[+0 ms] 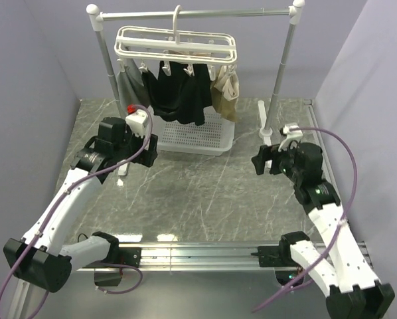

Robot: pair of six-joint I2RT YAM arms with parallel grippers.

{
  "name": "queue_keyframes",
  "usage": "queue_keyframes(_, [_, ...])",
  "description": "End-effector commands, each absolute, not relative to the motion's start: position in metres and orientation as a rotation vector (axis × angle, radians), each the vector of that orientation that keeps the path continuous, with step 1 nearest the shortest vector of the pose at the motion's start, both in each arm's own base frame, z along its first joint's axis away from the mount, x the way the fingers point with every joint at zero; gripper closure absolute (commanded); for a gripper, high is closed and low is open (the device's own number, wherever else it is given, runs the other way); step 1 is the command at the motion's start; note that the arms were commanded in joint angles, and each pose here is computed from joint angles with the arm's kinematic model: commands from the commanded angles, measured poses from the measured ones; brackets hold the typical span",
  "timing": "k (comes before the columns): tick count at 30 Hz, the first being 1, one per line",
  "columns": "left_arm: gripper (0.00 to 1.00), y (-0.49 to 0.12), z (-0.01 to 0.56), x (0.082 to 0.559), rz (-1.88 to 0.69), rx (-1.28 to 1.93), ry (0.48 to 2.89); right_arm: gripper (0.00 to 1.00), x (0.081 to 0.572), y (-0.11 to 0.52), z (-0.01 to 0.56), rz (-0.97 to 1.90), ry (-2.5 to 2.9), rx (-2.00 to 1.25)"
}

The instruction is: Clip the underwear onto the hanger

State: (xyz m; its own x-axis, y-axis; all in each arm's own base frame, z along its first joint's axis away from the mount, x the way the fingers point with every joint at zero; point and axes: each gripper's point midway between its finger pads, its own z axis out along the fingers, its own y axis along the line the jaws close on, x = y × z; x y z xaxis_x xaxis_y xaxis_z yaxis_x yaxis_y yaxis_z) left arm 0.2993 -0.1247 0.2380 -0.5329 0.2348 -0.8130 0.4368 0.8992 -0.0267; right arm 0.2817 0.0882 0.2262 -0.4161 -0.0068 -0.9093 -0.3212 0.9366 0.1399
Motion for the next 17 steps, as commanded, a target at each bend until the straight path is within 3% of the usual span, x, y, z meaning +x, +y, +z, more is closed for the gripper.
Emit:
queue_keyframes(1, [0.01, -0.122, 0.253, 0.312, -0.271, 0.373, 2.057, 0.00, 0.272, 0.081, 0.247, 0.340, 1.866, -0.218])
queue_keyframes(17, [0.00, -0.114, 0.268, 0.308, -0.267, 0.296, 1.962, 0.00, 0.248, 0.070, 0.261, 0.327, 1.757, -0.197])
